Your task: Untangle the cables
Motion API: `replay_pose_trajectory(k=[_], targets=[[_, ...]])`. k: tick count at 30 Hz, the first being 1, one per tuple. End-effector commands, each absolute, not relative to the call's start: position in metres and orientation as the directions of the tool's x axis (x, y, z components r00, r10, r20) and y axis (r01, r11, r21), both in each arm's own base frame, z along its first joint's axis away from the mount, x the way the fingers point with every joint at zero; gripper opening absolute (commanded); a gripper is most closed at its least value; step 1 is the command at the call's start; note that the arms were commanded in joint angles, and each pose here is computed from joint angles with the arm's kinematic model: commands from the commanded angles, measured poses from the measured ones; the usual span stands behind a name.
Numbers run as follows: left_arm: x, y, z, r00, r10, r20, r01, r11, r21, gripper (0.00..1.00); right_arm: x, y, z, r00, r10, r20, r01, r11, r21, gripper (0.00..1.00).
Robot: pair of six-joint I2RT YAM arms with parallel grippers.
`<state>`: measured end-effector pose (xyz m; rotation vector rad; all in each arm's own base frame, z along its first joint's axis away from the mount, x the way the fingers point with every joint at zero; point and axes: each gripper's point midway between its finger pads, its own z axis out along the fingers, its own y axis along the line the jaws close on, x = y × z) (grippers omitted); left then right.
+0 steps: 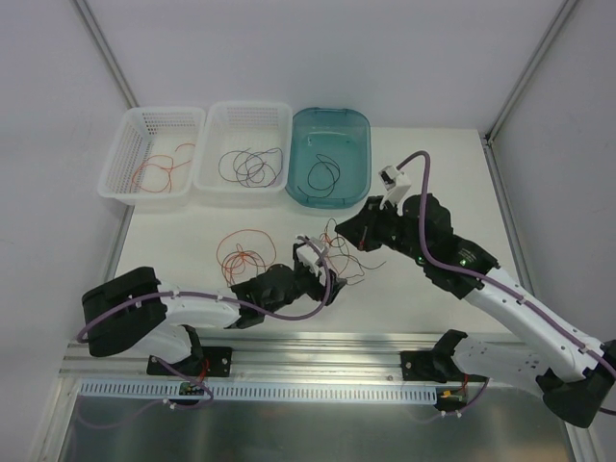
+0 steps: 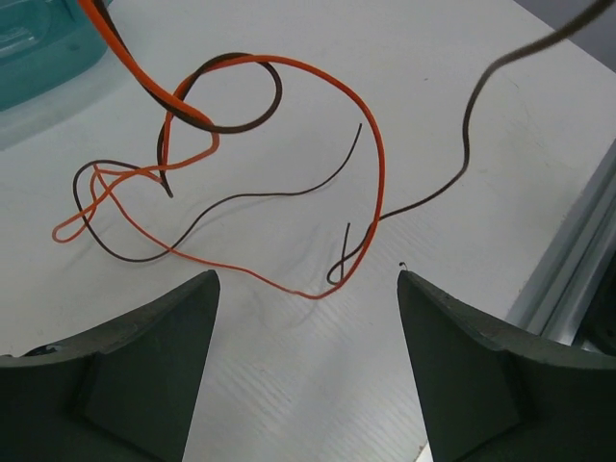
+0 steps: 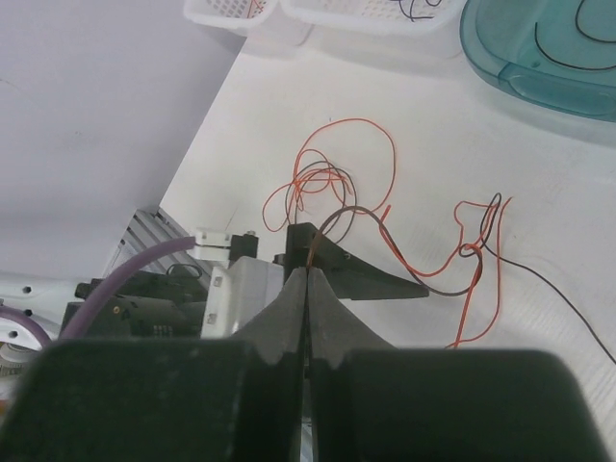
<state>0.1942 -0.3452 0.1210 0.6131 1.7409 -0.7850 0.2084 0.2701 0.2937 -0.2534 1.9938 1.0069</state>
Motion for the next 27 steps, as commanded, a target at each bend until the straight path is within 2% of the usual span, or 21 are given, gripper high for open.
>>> replay_pose_trajectory(k=[1, 5, 8, 9, 10, 11, 16, 17, 18, 20, 21, 22, 24, 25, 27], targets=[[0.21, -0.363, 0.161, -0.193, -0.101, -0.976, 0.726, 0.654, -0.212, 0.74, 0.21, 0.277, 0.312, -0.576, 0.239, -0.782, -0.527, 0.623, 0.578, 0.01], [0.215, -0.375, 0.161, -0.172, -0.092, -0.981, 0.738, 0.648, -0.191, 0.67, 0.21, 0.279, 0.311, -0.58, 0.237, -0.779, -0.524, 0.624, 0.58, 0.01], [0.216, -0.38, 0.162, -0.164, -0.1, -0.981, 0.738, 0.647, -0.189, 0.52, 0.21, 0.279, 0.309, -0.581, 0.234, -0.78, -0.524, 0.625, 0.578, 0.01], [0.217, -0.38, 0.159, -0.168, -0.095, -0.981, 0.736, 0.651, -0.189, 0.43, 0.21, 0.278, 0.31, -0.578, 0.236, -0.781, -0.524, 0.627, 0.577, 0.01], [0.217, -0.378, 0.157, -0.168, -0.09, -0.982, 0.733, 0.655, -0.186, 0.14, 0.211, 0.275, 0.31, -0.569, 0.235, -0.788, -0.519, 0.64, 0.566, 0.01], [0.217, -0.372, 0.155, -0.17, -0.089, -0.981, 0.722, 0.667, -0.186, 0.0, 0.21, 0.271, 0.306, -0.57, 0.221, -0.792, -0.515, 0.655, 0.553, 0.01], [0.218, -0.324, 0.134, -0.226, -0.043, -0.973, 0.611, 0.772, -0.176, 0.0, 0.226, 0.21, 0.304, -0.447, 0.244, -0.861, -0.377, 0.821, 0.428, 0.01], [0.218, -0.313, 0.147, -0.22, -0.079, -0.972, 0.584, 0.788, -0.196, 0.0, 0.23, 0.191, 0.299, -0.436, 0.233, -0.869, -0.331, 0.857, 0.396, 0.01], [0.222, -0.291, 0.134, -0.242, -0.027, -0.97, 0.51, 0.847, -0.151, 0.0, 0.234, 0.175, 0.297, -0.414, 0.243, -0.877, -0.278, 0.884, 0.376, 0.01], [0.224, -0.263, 0.143, -0.245, -0.043, -0.969, 0.431, 0.89, -0.149, 0.0, 0.238, 0.139, 0.289, -0.391, 0.255, -0.884, -0.178, 0.922, 0.345, 0.01], [0.231, -0.24, 0.143, -0.24, -0.048, -0.97, 0.327, 0.937, -0.127, 0.0, 0.24, 0.126, 0.287, -0.382, 0.26, -0.887, -0.138, 0.933, 0.333, 0.01], [0.231, -0.217, 0.13, -0.292, 0.026, -0.956, 0.264, 0.963, -0.054, 0.0, 0.242, 0.112, 0.284, -0.369, 0.269, -0.89, -0.09, 0.943, 0.322, 0.01], [0.233, -0.195, 0.139, -0.317, -0.01, -0.948, 0.197, 0.977, -0.076, 0.0, 0.242, 0.081, 0.274, -0.358, 0.273, -0.893, 0.014, 0.958, 0.288, 0.01], [0.235, -0.172, 0.132, -0.353, 0.025, -0.935, 0.143, 0.989, -0.027, 0.0, 0.242, 0.067, 0.272, -0.347, 0.278, -0.896, 0.067, 0.96, 0.272, 0.01], [0.234, -0.153, 0.139, -0.368, -0.033, -0.929, 0.088, 0.994, -0.07, 0.0, 0.24, 0.044, 0.267, -0.339, 0.281, -0.898, 0.15, 0.958, 0.244, 0.01]])
